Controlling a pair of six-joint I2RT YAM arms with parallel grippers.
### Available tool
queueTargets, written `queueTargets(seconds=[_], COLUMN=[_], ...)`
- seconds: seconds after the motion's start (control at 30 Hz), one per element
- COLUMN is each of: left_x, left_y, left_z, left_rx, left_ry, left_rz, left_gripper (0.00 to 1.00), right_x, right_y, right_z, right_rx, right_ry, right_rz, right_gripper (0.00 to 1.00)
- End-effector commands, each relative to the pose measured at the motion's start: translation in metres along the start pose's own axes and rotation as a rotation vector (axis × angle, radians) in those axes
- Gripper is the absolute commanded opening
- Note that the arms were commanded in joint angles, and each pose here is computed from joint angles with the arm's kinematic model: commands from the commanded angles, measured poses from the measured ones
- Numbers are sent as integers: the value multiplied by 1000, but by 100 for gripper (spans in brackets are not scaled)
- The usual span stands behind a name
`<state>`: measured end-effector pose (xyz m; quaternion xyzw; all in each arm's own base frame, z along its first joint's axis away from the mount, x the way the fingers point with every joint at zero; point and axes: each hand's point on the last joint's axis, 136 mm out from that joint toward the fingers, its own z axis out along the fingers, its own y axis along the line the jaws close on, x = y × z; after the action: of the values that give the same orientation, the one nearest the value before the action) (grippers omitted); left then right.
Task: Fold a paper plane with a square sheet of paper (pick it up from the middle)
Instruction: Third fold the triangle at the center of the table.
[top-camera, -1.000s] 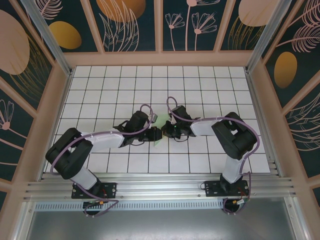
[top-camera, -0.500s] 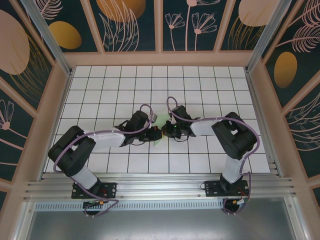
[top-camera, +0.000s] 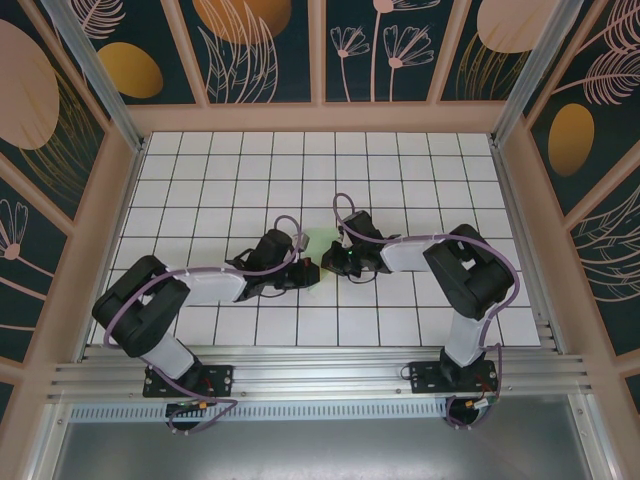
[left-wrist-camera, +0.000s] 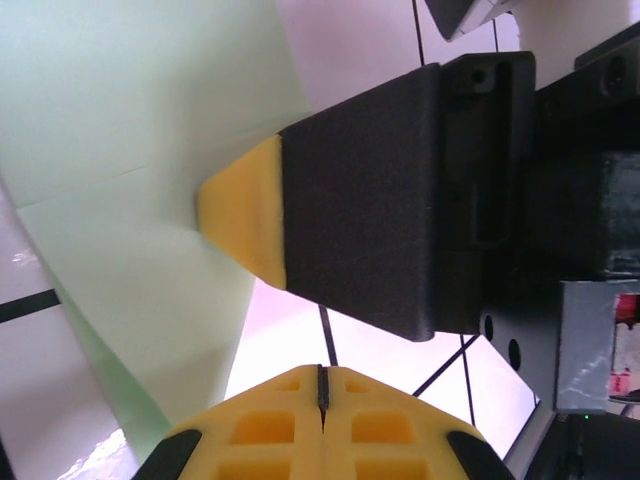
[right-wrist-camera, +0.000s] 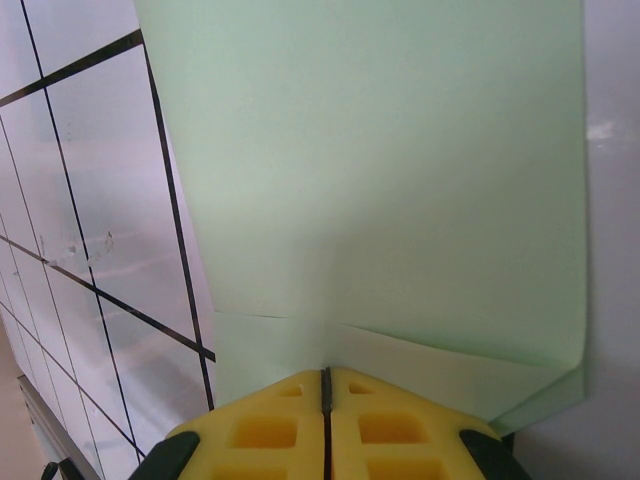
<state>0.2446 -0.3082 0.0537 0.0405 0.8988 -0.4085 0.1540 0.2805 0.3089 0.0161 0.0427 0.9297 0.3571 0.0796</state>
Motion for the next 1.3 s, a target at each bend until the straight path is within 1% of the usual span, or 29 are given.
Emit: queueTargets(seconds=[0.0,0.13,0.27,0.4,0.53,0.83,1.13,1.27], left_x=[-5,-2,-2,-4,-2,6,15,20], left_y=[-11,1,9,10,18,28,45,45], left_z=[7,12,15,15,15,18,15,17], left_rx=[33,-15,-48,-51,-83,-109,-172,-162], left_ry=[11,28,22,17,12,39,54,75], left_rz=[14,1,-9,-11,-18,-35,-29,-32], left_gripper=[0,0,0,0,0,0,0,0], right_x=[11,12,12,12,12,13,14,15], right_y=[-36,-36,-36,-38,-39,-42,-44,-46], right_z=[8,9,9,10,10,10,11,12], right_rx=[138,141,142,147,150,163,171,178], right_ry=[14,17,19,20,22,23,25,29], right_rz=[43,43,40,41,43,43,45,48], right_gripper=[9,9,9,9,9,9,9,9])
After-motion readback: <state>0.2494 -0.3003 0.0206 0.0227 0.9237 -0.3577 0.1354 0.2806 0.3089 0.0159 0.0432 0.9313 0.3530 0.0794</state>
